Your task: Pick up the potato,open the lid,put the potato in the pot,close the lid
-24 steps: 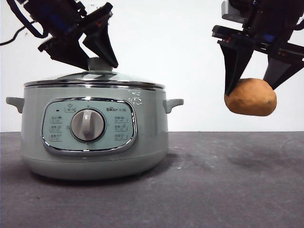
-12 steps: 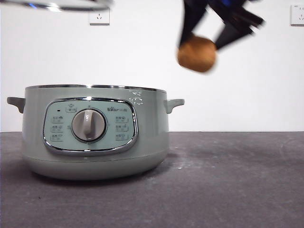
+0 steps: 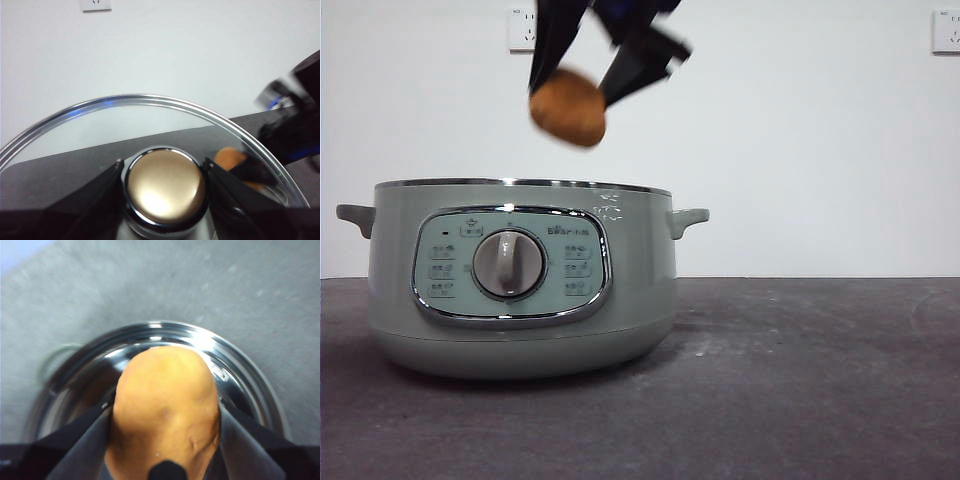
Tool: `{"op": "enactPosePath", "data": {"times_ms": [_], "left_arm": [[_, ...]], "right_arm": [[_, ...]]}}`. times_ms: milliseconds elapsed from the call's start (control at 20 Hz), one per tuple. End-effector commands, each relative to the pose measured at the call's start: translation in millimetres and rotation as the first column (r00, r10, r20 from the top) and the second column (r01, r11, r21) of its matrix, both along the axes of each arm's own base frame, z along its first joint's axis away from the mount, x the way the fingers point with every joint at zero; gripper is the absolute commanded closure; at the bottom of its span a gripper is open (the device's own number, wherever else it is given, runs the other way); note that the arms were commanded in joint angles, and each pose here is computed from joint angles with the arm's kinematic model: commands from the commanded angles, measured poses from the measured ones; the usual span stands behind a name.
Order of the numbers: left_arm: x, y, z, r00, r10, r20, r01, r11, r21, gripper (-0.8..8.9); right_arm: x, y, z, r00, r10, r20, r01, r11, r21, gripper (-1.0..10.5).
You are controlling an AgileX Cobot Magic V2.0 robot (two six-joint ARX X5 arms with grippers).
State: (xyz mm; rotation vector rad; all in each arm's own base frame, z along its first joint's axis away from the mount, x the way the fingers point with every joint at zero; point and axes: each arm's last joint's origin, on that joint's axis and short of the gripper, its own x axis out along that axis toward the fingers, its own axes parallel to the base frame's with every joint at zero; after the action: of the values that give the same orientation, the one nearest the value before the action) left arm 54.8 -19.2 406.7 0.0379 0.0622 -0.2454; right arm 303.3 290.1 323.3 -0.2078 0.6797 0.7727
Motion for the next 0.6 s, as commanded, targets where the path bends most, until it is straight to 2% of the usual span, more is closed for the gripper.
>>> {"op": "enactPosePath", "data": {"times_ms": [50,300,600], "left_arm": [[-2,1,4,1.000,0.004,0.026,-0.004,1.000,-0.007,8.22],[-2,1,1,1.000,0.004,-0.005,-0.004,1.000,0.004,8.22],[-2,1,1,1.000,0.004,-0.006,-0.004,1.000,0.005,8.22]], "right_arm": [[15,18,-25,0.999,0.047,-0.026,-0.048,0.998,-0.045,9.5],[29,35,-66,0.992,0.083,-0.091,-0.092,0.991,-0.101,9.5],[28,35,-86,0.983,0.093,-0.159,-0.121,0.977,-0.176,9.4]]}}
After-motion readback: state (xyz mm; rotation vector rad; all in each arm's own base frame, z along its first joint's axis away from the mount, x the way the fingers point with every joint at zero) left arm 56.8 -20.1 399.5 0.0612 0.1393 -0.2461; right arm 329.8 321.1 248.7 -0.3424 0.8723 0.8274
